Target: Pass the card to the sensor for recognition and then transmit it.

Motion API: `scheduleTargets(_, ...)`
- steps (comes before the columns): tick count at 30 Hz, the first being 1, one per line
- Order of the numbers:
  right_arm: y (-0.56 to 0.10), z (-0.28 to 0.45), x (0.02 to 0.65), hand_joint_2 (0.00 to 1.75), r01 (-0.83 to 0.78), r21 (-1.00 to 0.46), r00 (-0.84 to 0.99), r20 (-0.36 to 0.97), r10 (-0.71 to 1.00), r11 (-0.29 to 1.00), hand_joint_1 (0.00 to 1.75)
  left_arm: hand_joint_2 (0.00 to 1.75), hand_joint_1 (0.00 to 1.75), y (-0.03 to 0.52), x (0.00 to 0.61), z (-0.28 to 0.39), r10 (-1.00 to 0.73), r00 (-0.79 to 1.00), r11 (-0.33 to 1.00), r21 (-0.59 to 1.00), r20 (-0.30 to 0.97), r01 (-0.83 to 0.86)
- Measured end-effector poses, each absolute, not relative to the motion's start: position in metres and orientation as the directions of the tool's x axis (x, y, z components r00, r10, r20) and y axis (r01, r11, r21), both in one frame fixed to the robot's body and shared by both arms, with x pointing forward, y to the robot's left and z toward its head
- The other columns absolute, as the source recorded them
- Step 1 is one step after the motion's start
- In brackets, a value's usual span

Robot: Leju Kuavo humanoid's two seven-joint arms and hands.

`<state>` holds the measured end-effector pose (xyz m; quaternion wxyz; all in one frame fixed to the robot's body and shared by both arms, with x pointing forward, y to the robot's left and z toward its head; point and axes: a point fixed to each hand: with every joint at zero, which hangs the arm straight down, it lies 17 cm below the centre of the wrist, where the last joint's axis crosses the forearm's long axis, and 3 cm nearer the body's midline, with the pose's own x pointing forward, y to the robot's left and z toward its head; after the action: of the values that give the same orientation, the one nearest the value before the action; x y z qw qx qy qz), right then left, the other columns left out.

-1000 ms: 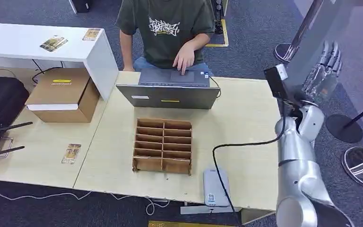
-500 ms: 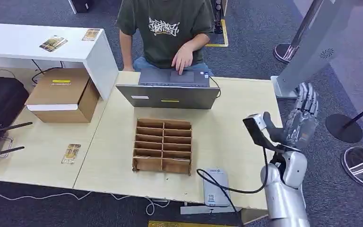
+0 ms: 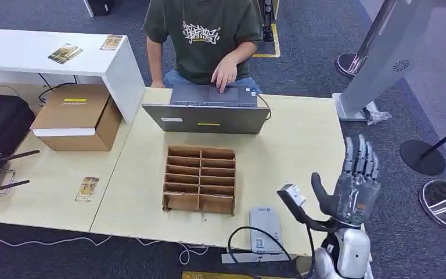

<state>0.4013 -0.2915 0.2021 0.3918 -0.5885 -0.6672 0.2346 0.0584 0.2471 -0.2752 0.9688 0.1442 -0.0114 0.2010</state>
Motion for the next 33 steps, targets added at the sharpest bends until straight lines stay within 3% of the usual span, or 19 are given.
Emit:
scheduleTargets(29,-0.256,0.205,0.338,1.75,0.58,-0.783,0.007,0.281,0.96,0.225,0.0,0.0,0.0,0.235,0.054,-0.274,0.435,0.898,0.86,0.267,0.064,-0.435)
scheduleTargets(33,-0.236,0.219,0.318,1.75,0.569,-0.789,-0.096,0.217,0.971,0.232,0.0,0.0,0.0,0.232,0.054,-0.274,0.441,0.895,0.86,0.257,0.063,-0.441)
